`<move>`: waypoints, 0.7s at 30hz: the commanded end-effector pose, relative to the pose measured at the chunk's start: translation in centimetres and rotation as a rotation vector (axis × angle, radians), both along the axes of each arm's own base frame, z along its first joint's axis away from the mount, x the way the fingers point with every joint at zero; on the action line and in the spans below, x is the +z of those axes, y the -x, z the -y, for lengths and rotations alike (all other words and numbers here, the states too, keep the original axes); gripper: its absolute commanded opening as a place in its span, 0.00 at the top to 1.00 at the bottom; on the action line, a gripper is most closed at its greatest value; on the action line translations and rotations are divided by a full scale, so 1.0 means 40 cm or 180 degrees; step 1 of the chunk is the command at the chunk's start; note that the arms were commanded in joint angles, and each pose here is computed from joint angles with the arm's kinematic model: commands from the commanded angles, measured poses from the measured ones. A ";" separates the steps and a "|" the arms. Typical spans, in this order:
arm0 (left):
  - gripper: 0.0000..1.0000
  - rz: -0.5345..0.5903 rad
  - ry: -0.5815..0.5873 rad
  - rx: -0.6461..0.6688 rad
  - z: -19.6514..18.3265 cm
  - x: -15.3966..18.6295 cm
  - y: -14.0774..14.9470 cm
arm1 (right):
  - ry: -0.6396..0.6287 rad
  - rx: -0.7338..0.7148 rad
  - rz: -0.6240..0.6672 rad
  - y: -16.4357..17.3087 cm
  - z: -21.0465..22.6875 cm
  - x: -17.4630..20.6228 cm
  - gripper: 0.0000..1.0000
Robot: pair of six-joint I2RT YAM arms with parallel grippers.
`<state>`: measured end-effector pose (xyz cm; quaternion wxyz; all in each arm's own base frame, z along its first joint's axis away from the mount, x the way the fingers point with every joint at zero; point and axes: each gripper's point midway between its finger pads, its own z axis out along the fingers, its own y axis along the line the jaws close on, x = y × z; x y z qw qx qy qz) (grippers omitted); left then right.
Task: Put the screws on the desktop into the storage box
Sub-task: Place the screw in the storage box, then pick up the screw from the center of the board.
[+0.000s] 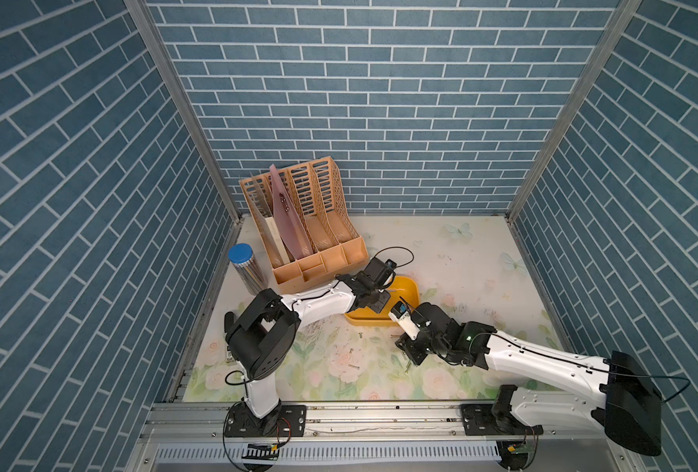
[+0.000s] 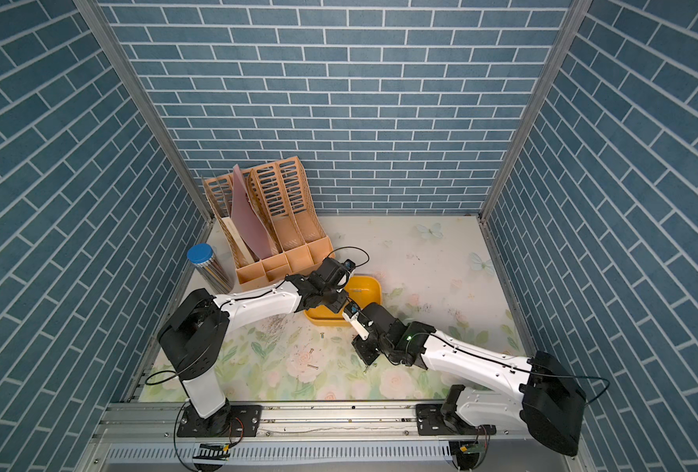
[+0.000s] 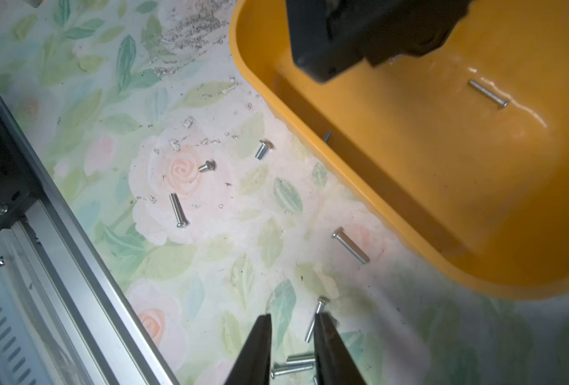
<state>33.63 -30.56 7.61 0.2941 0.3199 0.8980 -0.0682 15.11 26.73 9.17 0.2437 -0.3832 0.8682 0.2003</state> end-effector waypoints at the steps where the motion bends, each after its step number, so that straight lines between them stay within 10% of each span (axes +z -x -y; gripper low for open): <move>1: 0.82 -0.0022 -0.0019 -0.0023 -0.011 -0.021 -0.004 | 0.0092 -0.0150 -0.0174 0.018 0.027 -0.052 0.74; 10: 0.76 0.0056 0.0058 -0.0013 -0.012 -0.010 -0.003 | 0.0221 -0.0201 -0.0264 0.031 0.041 -0.111 0.74; 14: 0.52 0.0282 0.0202 0.0134 -0.026 0.047 -0.015 | 0.0299 -0.0175 -0.0316 0.035 0.037 -0.137 0.72; 21: 0.45 0.0478 0.0370 0.0243 -0.049 0.114 -0.010 | 0.0376 -0.0132 -0.0336 0.044 0.029 -0.145 0.72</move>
